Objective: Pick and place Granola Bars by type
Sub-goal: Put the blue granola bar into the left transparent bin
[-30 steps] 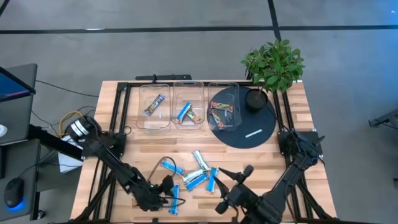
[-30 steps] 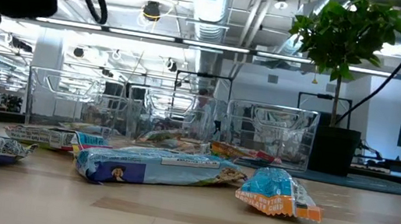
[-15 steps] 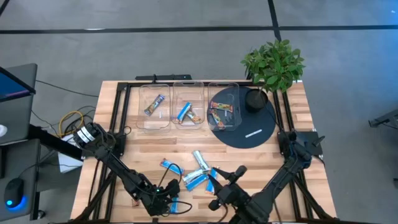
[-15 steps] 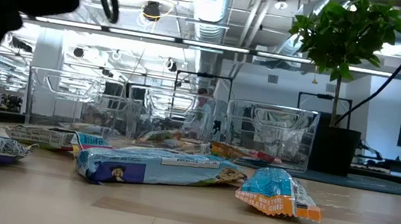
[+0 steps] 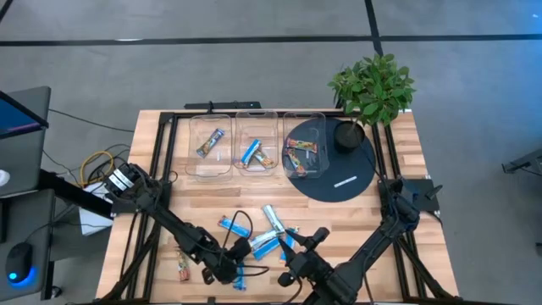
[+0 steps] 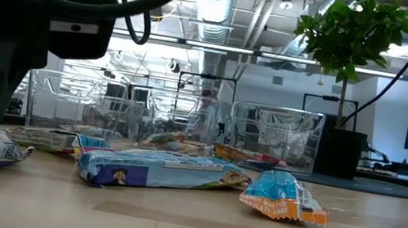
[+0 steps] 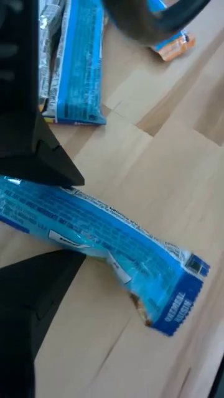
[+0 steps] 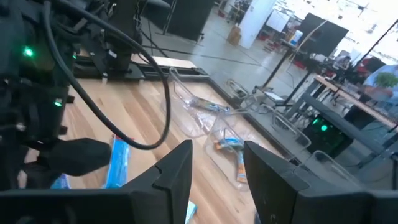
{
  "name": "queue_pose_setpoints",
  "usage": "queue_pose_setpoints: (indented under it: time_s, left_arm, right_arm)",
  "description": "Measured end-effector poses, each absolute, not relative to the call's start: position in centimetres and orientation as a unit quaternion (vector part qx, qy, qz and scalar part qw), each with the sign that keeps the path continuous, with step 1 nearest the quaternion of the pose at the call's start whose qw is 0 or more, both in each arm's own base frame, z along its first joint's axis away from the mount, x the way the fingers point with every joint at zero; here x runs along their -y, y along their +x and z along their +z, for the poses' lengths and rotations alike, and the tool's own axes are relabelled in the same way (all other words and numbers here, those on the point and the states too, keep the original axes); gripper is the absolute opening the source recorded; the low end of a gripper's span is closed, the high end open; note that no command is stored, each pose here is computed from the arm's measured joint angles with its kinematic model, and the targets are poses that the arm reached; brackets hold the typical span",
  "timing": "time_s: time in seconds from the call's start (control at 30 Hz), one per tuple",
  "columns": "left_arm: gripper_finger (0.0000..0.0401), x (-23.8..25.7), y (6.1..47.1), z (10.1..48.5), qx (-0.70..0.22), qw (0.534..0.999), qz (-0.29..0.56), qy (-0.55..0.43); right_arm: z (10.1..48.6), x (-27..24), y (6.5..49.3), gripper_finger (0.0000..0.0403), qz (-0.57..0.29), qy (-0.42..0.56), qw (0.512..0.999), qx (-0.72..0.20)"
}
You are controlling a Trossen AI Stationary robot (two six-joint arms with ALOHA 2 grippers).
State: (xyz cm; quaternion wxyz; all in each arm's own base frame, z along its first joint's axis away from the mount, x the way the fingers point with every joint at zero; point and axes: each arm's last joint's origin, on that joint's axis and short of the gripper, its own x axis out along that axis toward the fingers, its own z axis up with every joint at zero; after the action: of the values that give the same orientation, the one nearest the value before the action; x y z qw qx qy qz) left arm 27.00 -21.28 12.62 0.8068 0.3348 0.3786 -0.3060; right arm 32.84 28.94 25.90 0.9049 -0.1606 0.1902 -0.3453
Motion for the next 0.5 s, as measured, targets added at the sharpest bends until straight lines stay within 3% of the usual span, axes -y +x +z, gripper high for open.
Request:
queue_pose_setpoints:
  time_s: [0.27,0.5]
  left_arm:
    - [0.0075,20.64,27.22,12.5,-0.391,0.824,-0.216,0.35]
    - [0.0039,20.67,27.1,12.49,-0.393,0.827,-0.197,0.35]
  right_arm:
    - [25.92,-29.7,32.33,0.0135,-0.335,-0.155,0.91,-0.186]
    - [25.92,-30.03,32.03,0.0134,-0.331,-0.156,0.912,-0.185]
